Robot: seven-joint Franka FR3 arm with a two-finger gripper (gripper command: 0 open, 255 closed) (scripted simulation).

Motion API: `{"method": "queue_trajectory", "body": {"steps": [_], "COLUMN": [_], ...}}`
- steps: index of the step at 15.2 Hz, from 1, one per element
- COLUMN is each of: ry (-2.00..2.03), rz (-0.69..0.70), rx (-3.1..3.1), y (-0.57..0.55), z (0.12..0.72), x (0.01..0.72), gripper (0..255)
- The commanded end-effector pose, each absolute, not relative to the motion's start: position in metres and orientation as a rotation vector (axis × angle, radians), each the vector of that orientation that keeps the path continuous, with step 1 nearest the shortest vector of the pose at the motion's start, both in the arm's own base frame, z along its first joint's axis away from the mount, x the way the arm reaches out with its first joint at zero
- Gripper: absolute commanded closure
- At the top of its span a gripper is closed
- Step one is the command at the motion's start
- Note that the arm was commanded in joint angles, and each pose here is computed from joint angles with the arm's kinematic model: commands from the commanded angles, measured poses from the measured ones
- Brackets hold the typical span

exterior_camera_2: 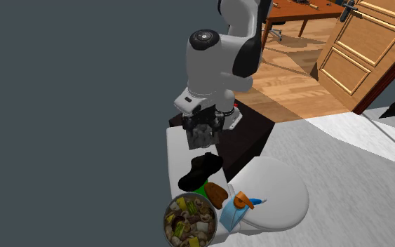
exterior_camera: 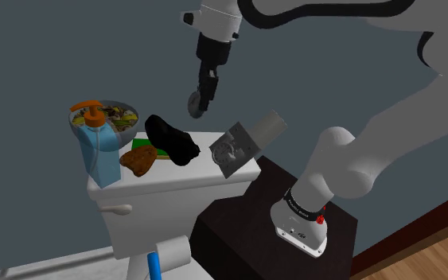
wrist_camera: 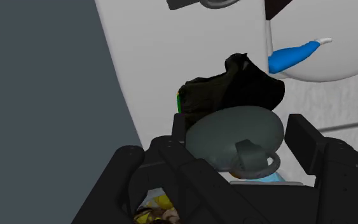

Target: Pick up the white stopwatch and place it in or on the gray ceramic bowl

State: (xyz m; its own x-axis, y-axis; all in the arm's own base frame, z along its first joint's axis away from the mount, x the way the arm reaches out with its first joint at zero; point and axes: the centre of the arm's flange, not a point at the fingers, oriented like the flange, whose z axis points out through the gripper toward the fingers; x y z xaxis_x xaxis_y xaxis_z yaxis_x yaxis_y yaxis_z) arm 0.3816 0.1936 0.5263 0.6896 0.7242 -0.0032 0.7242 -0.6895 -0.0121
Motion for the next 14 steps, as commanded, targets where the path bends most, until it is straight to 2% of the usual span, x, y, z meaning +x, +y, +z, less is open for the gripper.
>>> {"method": "queue_trajectory", "body": {"steps": [1, 14], "ry": [-1.233, -1.233], "rz": [0.012, 0.012], "rx": [-2.878, -2.878], "y": [0.21, 0.313], "z": [0.525, 0.529], "x": [0.406, 0.543], "gripper": [255, 255]}}
